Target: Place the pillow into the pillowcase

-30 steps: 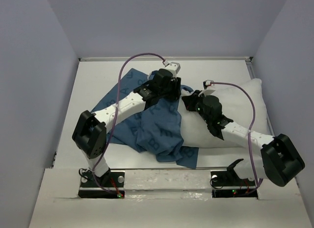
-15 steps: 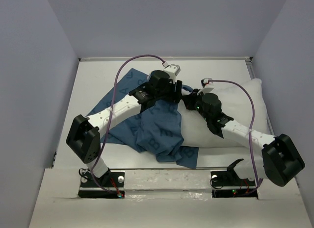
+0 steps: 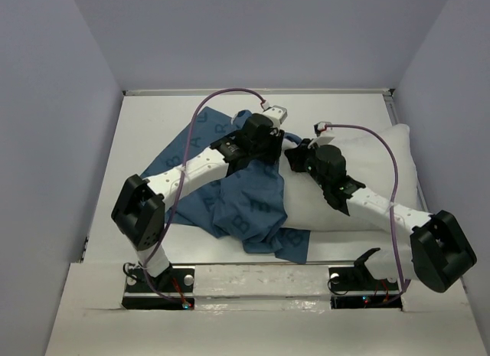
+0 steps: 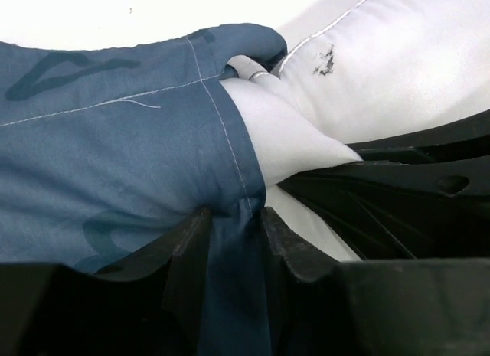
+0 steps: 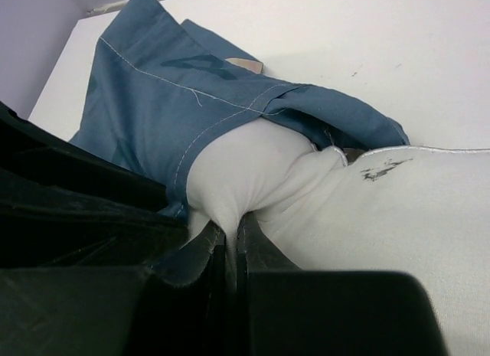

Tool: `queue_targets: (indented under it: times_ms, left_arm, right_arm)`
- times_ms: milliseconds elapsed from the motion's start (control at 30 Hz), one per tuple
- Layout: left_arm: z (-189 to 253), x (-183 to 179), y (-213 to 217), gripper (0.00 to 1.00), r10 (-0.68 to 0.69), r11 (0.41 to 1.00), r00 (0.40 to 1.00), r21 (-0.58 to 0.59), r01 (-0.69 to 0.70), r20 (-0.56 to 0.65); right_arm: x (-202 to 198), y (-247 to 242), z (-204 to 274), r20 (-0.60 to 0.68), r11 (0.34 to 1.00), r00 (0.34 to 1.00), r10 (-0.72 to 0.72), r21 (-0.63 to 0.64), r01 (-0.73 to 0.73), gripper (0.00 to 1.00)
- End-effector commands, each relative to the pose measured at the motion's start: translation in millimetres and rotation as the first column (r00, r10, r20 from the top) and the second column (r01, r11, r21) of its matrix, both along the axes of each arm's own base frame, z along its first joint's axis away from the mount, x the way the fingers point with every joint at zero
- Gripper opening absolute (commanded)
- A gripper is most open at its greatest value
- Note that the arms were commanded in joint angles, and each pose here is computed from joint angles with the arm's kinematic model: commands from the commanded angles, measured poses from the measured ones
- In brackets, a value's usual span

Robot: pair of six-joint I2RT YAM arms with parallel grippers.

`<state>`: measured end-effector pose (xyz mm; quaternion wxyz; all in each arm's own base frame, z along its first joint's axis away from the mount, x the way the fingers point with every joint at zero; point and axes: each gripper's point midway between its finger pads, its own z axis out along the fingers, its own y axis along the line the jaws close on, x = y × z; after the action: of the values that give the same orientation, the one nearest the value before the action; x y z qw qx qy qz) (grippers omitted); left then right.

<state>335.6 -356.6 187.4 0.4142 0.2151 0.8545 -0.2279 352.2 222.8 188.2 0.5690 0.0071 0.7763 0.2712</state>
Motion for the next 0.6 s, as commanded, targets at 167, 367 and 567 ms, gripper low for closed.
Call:
queue_targets:
  times_ms: [167, 367, 567]
  left_arm:
    - [52, -4, -17, 0.00, -0.020, 0.999, 0.995, -0.048, 0.025, 0.097]
    - [129, -33, -35, 0.00, -0.080, 0.967, 0.981, -0.227, 0.119, 0.174]
    - [210, -53, -67, 0.00, -0.190, 0.849, 0.948, -0.442, 0.289, 0.256]
  right_arm:
    - [3, 5, 30, 0.062, 0.999, 0.998, 0.012, 0.035, -0.014, 0.00]
    - [6, 13, 35, 0.055, 0.997, 0.998, 0.024, 0.078, -0.029, 0.00]
    - [-2, 44, 61, 0.087, 0.963, 0.994, 0.072, 0.254, -0.092, 0.00]
